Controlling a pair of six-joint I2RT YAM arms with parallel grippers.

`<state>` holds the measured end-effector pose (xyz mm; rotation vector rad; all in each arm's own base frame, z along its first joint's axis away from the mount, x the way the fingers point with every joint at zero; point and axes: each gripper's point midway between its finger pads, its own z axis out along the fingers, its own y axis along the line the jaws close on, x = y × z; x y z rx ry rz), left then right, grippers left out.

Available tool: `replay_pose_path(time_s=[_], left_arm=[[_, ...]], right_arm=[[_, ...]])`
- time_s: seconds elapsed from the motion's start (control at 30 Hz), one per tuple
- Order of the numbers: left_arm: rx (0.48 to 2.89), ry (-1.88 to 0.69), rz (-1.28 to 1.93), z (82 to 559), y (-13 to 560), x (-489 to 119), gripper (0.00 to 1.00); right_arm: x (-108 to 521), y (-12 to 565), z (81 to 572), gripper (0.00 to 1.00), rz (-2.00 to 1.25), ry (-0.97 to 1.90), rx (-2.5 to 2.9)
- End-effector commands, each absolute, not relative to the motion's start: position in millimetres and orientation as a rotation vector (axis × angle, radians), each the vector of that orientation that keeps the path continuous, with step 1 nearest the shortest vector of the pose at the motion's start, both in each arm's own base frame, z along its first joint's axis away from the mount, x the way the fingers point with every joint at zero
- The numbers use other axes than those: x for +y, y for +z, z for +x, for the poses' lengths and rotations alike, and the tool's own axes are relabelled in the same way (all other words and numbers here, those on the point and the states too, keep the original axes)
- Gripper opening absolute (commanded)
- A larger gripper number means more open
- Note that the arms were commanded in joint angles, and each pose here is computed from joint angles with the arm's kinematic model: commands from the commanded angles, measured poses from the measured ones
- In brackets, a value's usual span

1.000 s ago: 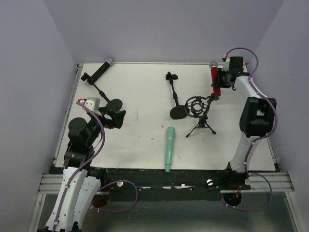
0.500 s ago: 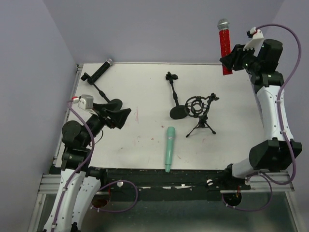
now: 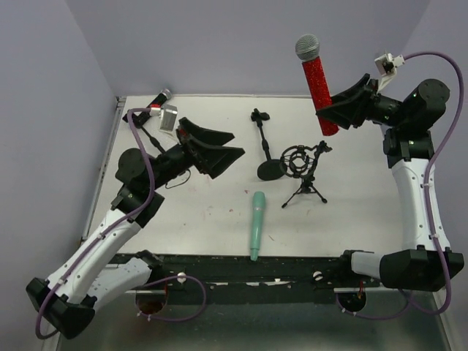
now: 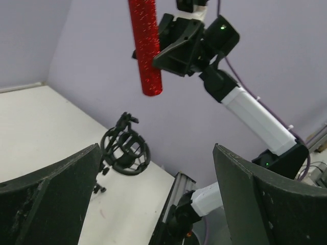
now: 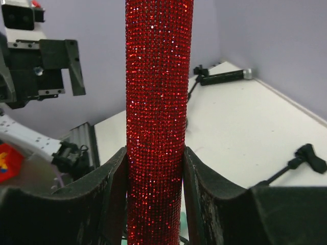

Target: Attach the microphones to the stand

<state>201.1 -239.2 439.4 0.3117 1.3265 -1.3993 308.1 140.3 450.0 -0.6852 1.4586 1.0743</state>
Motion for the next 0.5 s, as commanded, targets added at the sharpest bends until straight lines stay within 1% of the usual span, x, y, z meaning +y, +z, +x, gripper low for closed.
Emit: replay_pose_path(time_s=[0.0, 0.23, 0.33, 0.47], left_arm=[[1.14, -1.373, 0.359, 201.4, 496.4, -266.4, 0.98], [1.045, -1.226, 0.31, 229.9, 523.1, -318.5, 0.98], [1.102, -1.244, 0.26, 247.4, 523.8, -340.4, 0.99], [1.092, -1.305, 0.25, 252.6, 532.9, -361.4, 0.97]], right_arm=[[156.2, 460.3, 269.2, 0.11, -0.835, 1.246, 1.39], [171.6, 450.6, 256.0, 0.11, -0.889, 1.311, 1.377], [174.8, 448.3, 252.2, 0.11, -0.908, 1.323, 1.372], [177.9, 444.8, 248.1, 0.11, -0.938, 1.335, 1.367]])
